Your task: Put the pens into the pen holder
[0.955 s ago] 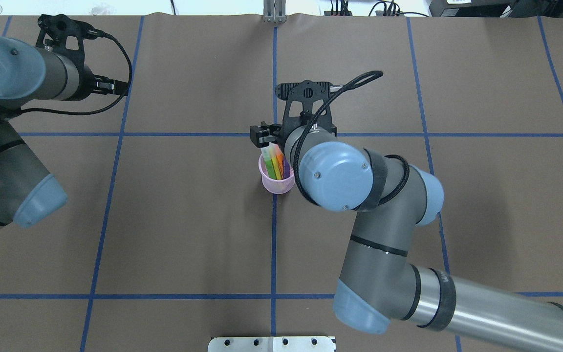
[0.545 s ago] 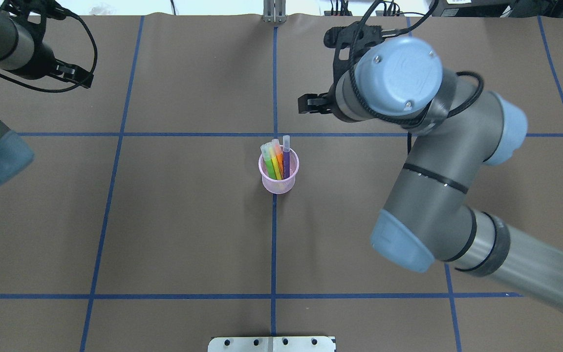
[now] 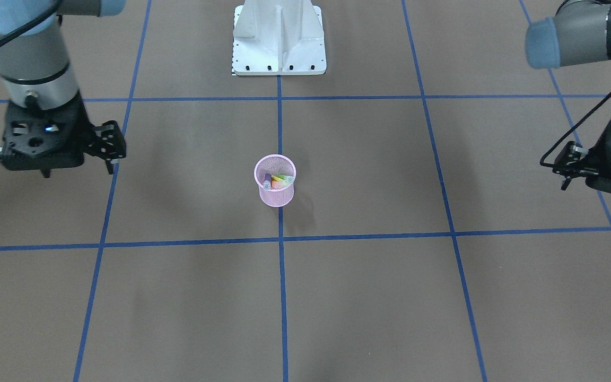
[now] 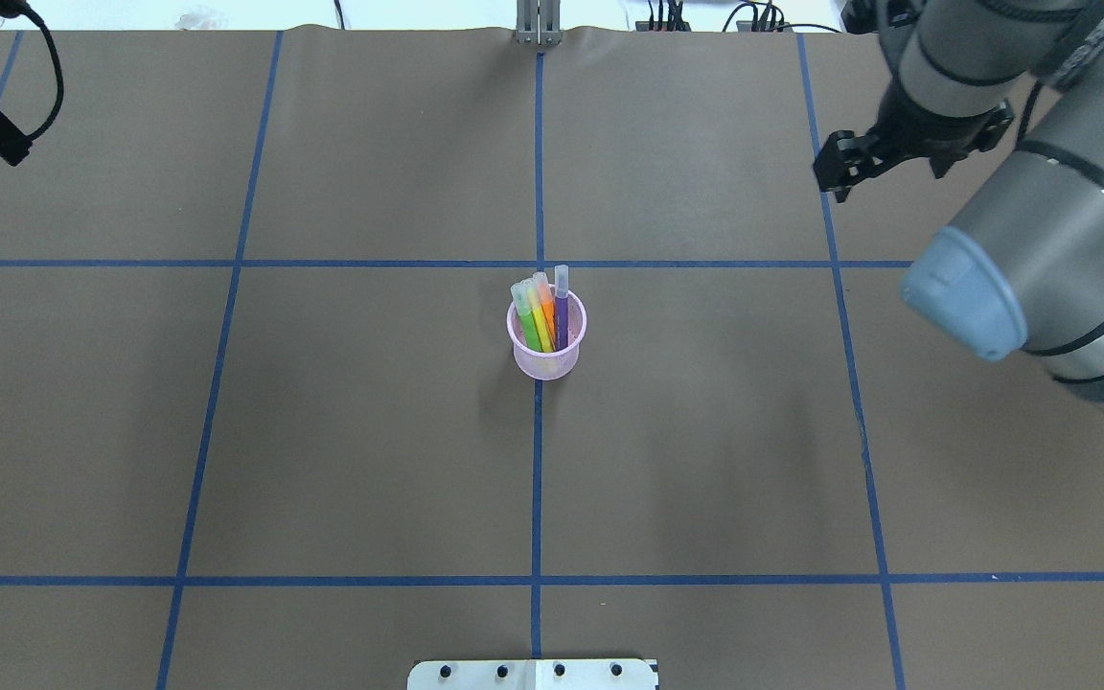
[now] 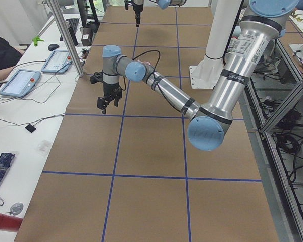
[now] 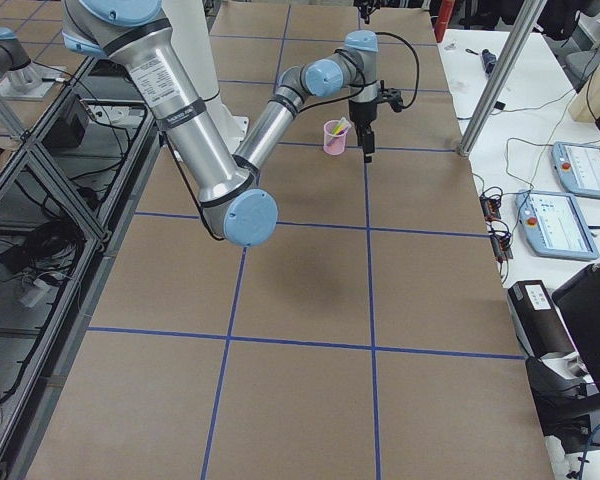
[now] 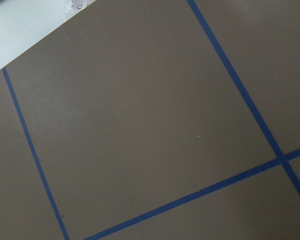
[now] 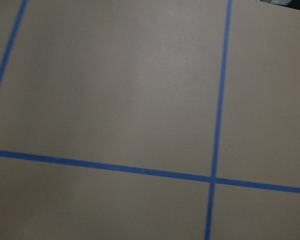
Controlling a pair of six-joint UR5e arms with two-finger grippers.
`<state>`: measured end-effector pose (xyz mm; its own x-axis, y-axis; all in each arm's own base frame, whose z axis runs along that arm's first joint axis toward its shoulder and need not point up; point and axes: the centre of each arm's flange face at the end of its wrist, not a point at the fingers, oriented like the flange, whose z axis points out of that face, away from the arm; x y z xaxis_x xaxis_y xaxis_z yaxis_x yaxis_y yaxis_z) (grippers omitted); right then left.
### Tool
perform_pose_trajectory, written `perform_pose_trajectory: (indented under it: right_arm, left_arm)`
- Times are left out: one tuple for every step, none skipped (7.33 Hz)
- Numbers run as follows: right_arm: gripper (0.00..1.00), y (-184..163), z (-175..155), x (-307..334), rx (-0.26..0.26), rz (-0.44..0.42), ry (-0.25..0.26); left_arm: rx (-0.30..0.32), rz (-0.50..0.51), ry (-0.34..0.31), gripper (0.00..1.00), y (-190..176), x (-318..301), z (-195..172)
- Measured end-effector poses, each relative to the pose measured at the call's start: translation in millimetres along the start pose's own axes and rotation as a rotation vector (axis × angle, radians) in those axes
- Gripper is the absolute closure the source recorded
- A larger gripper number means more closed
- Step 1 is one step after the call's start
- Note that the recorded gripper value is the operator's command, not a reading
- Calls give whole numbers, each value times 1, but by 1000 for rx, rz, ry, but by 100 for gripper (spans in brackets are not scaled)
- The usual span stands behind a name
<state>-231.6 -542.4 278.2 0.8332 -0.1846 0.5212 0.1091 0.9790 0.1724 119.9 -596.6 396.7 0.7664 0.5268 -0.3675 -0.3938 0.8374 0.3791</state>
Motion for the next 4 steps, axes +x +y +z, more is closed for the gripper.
perform_pose_trajectory:
  right_arm:
    - [0,7,9,75,-64,-40,-37]
    - [0,19,14,134,-92,-51,-69]
    - [0,26,19,169,-107,-42,-77]
    - [0,34,28,193,-127,-20,-71]
  left_arm:
    - [-21,-21,39,0,28,-33,5]
    - [-28,-53,59,0,49,-57,8]
    - [-24,-89,76,0,67,-77,6]
    - [-13,-128,108,0,92,-97,9]
